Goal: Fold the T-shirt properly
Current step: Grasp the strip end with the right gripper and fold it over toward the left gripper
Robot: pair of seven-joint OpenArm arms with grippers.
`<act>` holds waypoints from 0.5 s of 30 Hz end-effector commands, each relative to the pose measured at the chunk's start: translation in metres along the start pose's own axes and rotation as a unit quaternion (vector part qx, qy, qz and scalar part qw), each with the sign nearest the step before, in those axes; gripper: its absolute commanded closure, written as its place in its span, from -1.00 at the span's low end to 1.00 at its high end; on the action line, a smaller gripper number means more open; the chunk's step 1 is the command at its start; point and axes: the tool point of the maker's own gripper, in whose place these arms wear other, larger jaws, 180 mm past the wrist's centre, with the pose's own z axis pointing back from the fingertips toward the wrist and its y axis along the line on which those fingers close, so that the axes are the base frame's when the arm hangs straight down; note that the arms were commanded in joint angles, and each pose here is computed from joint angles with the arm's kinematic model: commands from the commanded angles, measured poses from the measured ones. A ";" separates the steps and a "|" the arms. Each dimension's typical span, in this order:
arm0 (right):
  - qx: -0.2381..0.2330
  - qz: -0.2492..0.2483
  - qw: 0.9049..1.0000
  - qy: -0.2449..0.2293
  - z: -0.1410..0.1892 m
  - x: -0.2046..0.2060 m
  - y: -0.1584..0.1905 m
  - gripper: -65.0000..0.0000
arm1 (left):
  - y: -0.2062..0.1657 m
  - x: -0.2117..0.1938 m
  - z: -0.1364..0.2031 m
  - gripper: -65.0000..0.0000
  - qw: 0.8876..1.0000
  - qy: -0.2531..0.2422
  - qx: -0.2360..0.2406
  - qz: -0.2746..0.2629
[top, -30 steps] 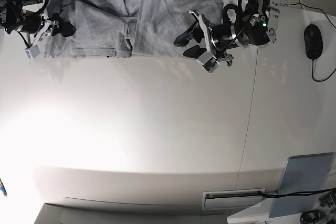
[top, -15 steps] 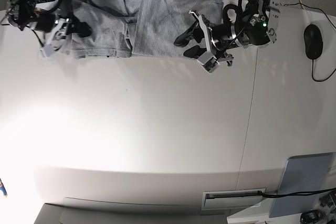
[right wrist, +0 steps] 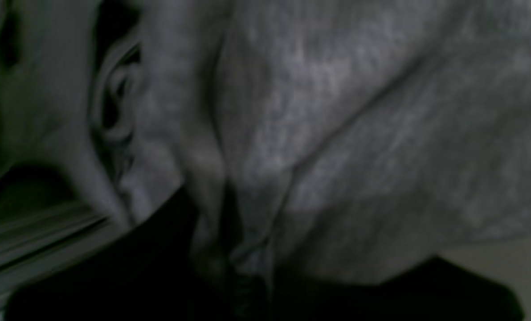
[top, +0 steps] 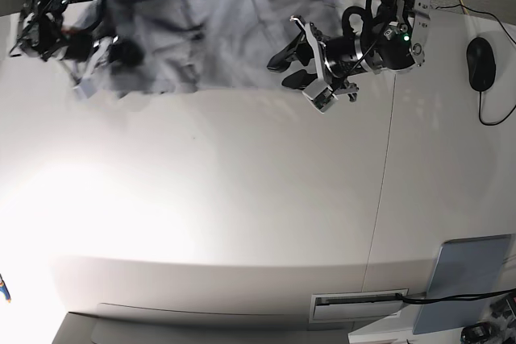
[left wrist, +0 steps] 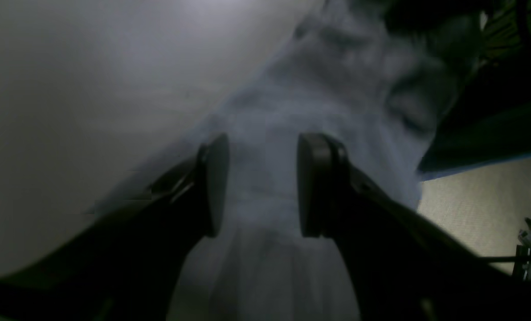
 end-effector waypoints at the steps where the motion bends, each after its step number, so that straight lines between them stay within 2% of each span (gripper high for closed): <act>1: -0.045 0.003 0.999 0.005 0.016 0.006 -0.020 1.00 | -0.003 0.012 0.002 0.18 1.000 -0.023 -0.006 -0.007; 4: -0.092 0.001 0.995 -0.033 0.041 0.031 -0.043 1.00 | -0.003 0.012 0.002 0.18 1.000 -0.023 -0.006 -0.007; 9: -0.158 0.012 0.985 -0.064 0.092 0.066 -0.070 1.00 | -0.003 0.011 0.002 0.18 1.000 -0.023 -0.006 -0.006; 12: -0.187 0.034 0.979 -0.073 0.114 0.083 -0.069 1.00 | -0.003 0.009 0.000 0.18 1.000 -0.027 -0.008 0.003; 15: -0.200 0.068 0.975 -0.075 0.119 0.087 -0.054 1.00 | -0.003 0.006 -0.006 0.18 0.999 -0.039 -0.009 0.022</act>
